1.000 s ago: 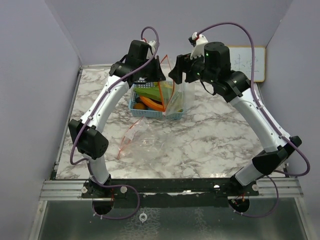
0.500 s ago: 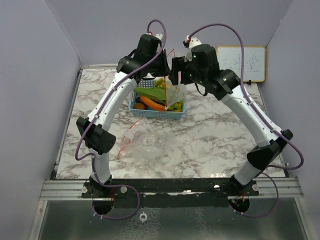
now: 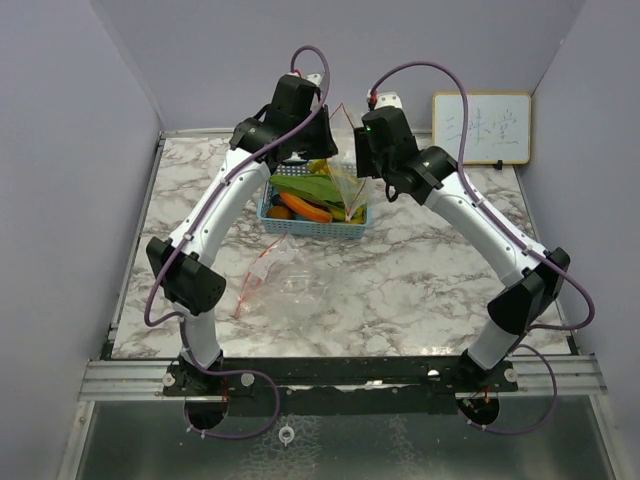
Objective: Place the food in the zip-top bag and seal the zipper
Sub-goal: Open the zipper of the food storage bag.
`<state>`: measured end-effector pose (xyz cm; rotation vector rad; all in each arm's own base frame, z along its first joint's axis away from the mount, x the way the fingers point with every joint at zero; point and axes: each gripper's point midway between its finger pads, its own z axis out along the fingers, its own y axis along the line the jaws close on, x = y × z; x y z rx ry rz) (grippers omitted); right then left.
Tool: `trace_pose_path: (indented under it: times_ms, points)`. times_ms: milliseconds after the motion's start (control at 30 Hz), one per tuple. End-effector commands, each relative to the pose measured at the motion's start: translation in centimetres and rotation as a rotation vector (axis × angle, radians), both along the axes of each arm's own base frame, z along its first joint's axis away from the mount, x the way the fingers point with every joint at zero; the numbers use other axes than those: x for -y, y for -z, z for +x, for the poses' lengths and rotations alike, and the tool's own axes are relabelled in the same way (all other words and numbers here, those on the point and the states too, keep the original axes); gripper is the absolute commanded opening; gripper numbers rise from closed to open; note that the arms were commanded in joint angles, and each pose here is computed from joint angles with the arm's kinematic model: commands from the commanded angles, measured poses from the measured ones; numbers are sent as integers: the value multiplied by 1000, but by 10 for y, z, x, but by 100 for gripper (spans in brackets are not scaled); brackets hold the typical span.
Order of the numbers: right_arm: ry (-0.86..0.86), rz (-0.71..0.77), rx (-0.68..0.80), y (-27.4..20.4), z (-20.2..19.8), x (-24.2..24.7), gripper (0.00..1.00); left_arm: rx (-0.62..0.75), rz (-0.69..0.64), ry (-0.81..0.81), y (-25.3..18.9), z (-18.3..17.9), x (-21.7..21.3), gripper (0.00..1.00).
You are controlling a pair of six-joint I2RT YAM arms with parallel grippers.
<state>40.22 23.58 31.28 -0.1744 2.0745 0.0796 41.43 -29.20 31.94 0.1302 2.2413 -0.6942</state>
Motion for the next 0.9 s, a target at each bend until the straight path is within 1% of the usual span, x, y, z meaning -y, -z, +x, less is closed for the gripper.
trace_pose_path:
  times_ms: [0, 33, 67, 100, 133, 167, 267, 333, 467, 733, 800, 867]
  points:
    - [111, -78, 89, 2, 13, 21, 47, 98, -104, 24, -48, -16, -3, 0]
    - [120, -79, 108, 0, 16, 23, 40, 105, -118, 28, -52, -18, -4, 0]
    - [126, -82, 124, -1, 18, 23, 29, 114, -132, 32, -56, -21, -6, 0]
    - [135, -81, 138, -4, 21, 25, 14, 118, -140, 25, -57, -21, -10, 0]
    - [140, -74, 152, -8, 24, 26, 4, 117, -144, 19, -56, -22, -13, 3]
    - [141, -63, 167, -14, 25, 26, 2, 123, -152, 15, -58, -25, -18, 10]
    - [129, -10, 216, -34, 28, 22, 2, 109, -185, 12, -52, -33, -24, 31]
    - [121, 25, 226, -41, 28, 18, 2, 94, -235, 22, -50, -37, -21, 42]
    - [103, 70, 216, -41, 27, 10, 2, 59, -342, 47, -51, -46, -10, 54]
    - [79, 126, 188, -36, 25, 1, 2, 21, -401, 30, -48, -46, -3, 54]
    - [76, 134, 187, -36, 25, -1, 2, 15, -409, 29, -46, -47, 0, 50]
    - [75, 141, 192, -38, 26, -2, 2, 6, -414, 27, -42, -47, 3, 43]
